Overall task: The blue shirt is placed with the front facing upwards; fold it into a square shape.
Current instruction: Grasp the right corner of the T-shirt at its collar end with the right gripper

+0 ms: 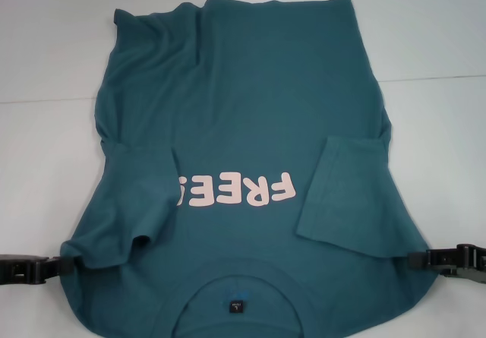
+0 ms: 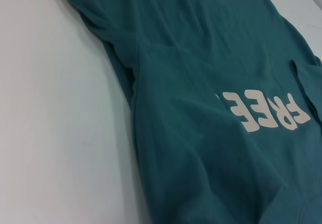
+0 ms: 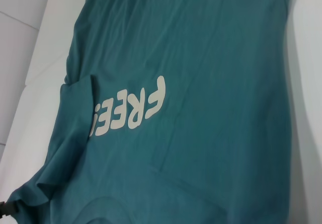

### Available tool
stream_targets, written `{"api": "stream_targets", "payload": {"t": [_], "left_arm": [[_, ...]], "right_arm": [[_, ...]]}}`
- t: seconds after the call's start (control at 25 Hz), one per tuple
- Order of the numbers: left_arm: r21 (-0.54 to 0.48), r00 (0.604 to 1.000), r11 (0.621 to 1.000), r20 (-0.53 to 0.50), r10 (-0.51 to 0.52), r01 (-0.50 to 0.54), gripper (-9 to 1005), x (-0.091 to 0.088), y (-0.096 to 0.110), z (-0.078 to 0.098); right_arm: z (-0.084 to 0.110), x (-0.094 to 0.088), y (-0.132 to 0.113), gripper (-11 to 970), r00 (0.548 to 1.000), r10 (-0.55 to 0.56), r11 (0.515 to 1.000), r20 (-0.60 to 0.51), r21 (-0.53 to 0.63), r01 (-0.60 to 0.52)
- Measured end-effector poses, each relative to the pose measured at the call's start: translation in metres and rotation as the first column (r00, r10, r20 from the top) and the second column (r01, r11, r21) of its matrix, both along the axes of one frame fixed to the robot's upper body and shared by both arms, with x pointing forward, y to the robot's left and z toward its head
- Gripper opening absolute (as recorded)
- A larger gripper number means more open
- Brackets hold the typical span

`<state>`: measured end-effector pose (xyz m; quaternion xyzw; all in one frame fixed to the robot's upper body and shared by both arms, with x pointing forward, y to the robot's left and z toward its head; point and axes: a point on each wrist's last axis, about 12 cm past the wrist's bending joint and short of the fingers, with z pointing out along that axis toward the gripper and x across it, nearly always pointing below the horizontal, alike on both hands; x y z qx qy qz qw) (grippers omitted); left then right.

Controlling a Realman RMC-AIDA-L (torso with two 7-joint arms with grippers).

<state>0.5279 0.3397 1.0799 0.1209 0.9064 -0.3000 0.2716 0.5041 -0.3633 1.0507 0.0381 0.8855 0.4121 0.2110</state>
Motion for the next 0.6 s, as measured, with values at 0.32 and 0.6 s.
{"api": "stream_targets", "payload": {"t": [0.32,0.6], "left_arm": [[0.000,1.000,1.000,0.000,0.001,-0.001,5,0.0007,0.0000,0.0006],[0.000,1.000,1.000,0.000,0.005,-0.005,5,0.0006,0.0014,0.0011]], "right_arm": [[-0.0001,-0.0020,-0.0045,379,1.000,-0.017,1.000,0.002,-0.002,0.017],[-0.0012,-0.0047,-0.0064,52,1.000,-0.017,1.000,0.003,-0.006,0.017]]}}
